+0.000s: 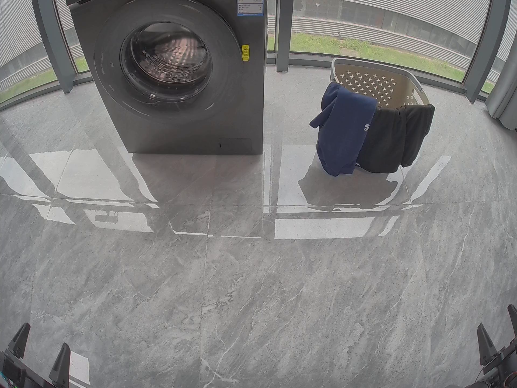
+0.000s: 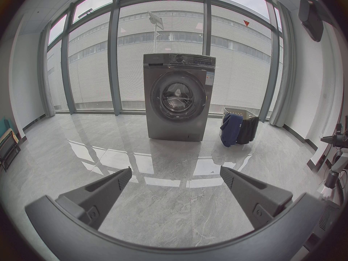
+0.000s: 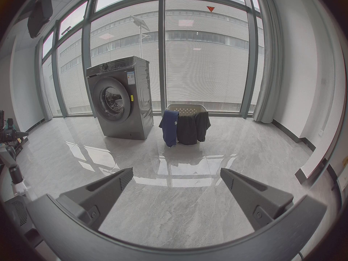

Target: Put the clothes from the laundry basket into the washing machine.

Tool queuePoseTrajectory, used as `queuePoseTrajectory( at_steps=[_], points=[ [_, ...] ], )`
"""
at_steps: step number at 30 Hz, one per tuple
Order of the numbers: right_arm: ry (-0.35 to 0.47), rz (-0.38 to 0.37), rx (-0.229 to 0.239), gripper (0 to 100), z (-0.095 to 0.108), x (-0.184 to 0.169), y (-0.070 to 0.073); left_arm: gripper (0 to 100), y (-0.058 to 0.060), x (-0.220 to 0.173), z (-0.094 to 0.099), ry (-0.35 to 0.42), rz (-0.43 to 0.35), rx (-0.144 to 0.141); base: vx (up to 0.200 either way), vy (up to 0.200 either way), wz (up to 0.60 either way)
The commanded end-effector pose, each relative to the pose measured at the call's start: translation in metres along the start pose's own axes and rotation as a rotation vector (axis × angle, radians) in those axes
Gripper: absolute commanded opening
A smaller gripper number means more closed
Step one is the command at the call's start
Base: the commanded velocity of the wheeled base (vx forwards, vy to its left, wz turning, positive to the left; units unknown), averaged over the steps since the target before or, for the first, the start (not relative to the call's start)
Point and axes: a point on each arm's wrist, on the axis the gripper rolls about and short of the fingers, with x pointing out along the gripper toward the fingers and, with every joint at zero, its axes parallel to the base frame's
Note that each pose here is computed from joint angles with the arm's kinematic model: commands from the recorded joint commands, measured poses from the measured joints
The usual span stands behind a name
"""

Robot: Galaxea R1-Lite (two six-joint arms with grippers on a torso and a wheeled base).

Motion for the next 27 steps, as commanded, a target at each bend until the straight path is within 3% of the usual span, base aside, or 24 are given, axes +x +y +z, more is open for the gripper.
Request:
queuePoseTrajectory(
  at_steps=[1,23,27],
  points=[
    [0.001,0.001,0.005,100,-0.0052,0.0001,0.0,100,0.0002,-0.0002,-0.0049,-0.002,0.0,0.001,0.0,0.0,0.0],
    [0.001,0.001,-0.003,100,-0.0052,0.0001,0.0,100,0.0002,-0.0002,-0.0049,-0.002,0.0,-0.002,0.0,0.0,0.0],
    [0.001,0.001,-0.003,100,-0.0052,0.0001,0.0,100,0.0002,-0.0002,-0.0049,-0.002,0.001,-0.007,0.2,0.0,0.0]
  ],
)
